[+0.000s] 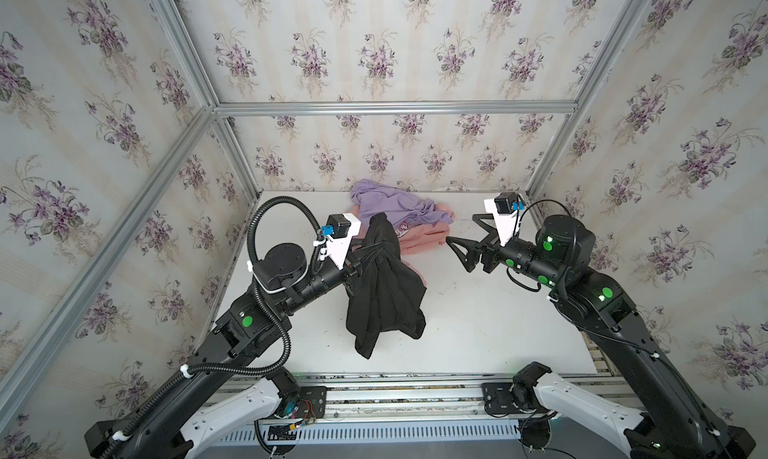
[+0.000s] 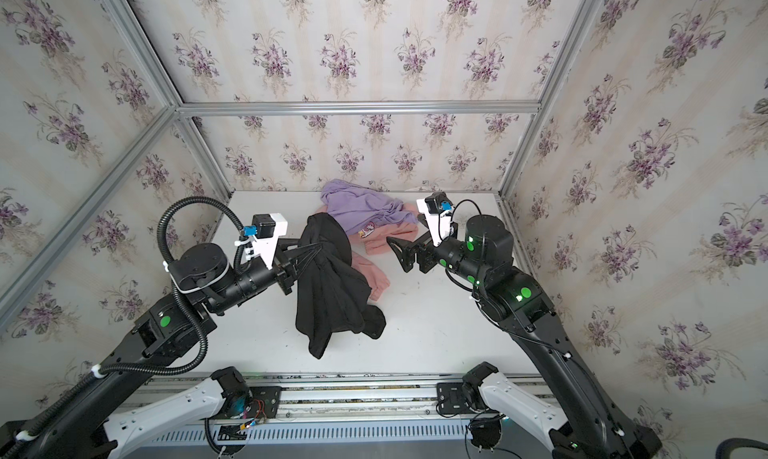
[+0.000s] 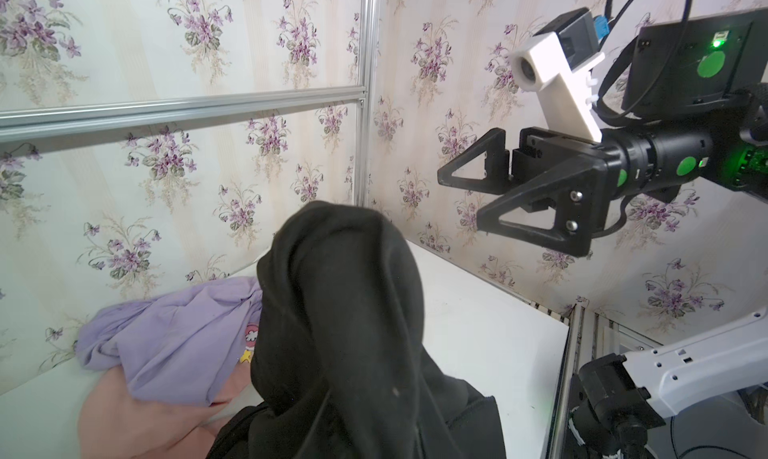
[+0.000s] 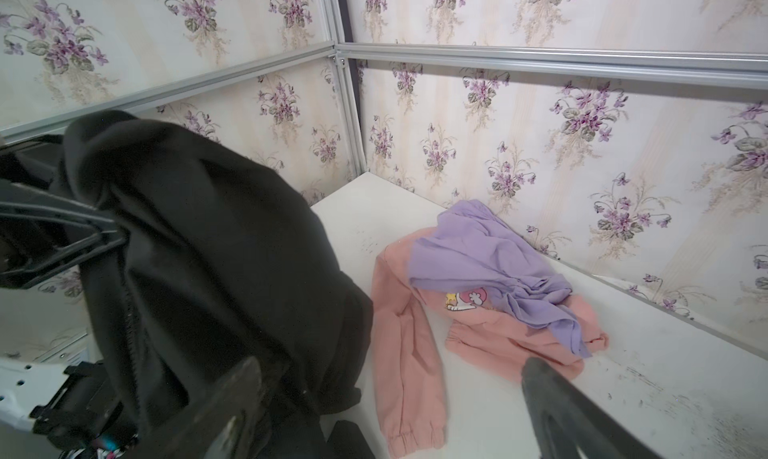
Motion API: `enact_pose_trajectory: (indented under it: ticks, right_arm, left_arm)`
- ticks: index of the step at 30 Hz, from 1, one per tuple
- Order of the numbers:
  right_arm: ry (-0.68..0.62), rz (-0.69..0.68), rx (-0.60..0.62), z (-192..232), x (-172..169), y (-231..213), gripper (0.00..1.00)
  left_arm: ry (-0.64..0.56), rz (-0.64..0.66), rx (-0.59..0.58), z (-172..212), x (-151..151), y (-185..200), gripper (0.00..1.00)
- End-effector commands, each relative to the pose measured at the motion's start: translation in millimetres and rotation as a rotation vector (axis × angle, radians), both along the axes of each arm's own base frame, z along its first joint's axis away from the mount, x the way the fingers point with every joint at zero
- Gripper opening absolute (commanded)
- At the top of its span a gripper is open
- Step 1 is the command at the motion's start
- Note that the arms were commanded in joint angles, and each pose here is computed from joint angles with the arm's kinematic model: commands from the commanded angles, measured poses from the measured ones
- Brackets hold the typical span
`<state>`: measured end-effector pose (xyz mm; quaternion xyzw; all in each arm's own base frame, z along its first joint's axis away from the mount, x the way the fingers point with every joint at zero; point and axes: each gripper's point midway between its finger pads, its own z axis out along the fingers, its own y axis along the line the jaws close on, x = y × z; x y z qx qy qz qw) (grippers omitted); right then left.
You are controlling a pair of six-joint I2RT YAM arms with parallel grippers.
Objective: Pick out a specific cloth from the pile
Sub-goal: 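Open the right gripper and pull it back while the left gripper holds the cloth, then carry the black cloth with the left gripper toward the table's near edge and lower it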
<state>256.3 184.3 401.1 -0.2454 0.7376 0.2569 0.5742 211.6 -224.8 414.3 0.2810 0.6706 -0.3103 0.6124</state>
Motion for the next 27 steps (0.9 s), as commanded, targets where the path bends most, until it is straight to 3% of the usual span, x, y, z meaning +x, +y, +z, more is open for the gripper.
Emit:
enact_pose_trajectory:
  ticks: [1,12,20,27]
  right_arm:
    - [-0.057,-0.049,0.048,11.2,11.8,-2.3,1.0]
    - [0.034,-0.038,0.055,-23.4,26.5,9.7,1.0]
    - [0.074,-0.031,0.054,-40.5,30.8,14.2,1.0]
    - [0.097,-0.027,0.063,-46.4,33.5,17.3,0.99]
  left_arm:
    - [0.012,0.03,-0.005,-4.5,-1.6,8.2,0.2]
    - [0.044,0.079,0.056,-20.9,-16.3,34.0,0.18]
    - [0.023,0.208,0.121,-28.0,-22.0,71.1,0.18]
    - [0.017,0.197,0.139,-30.2,-24.1,71.0,0.18]
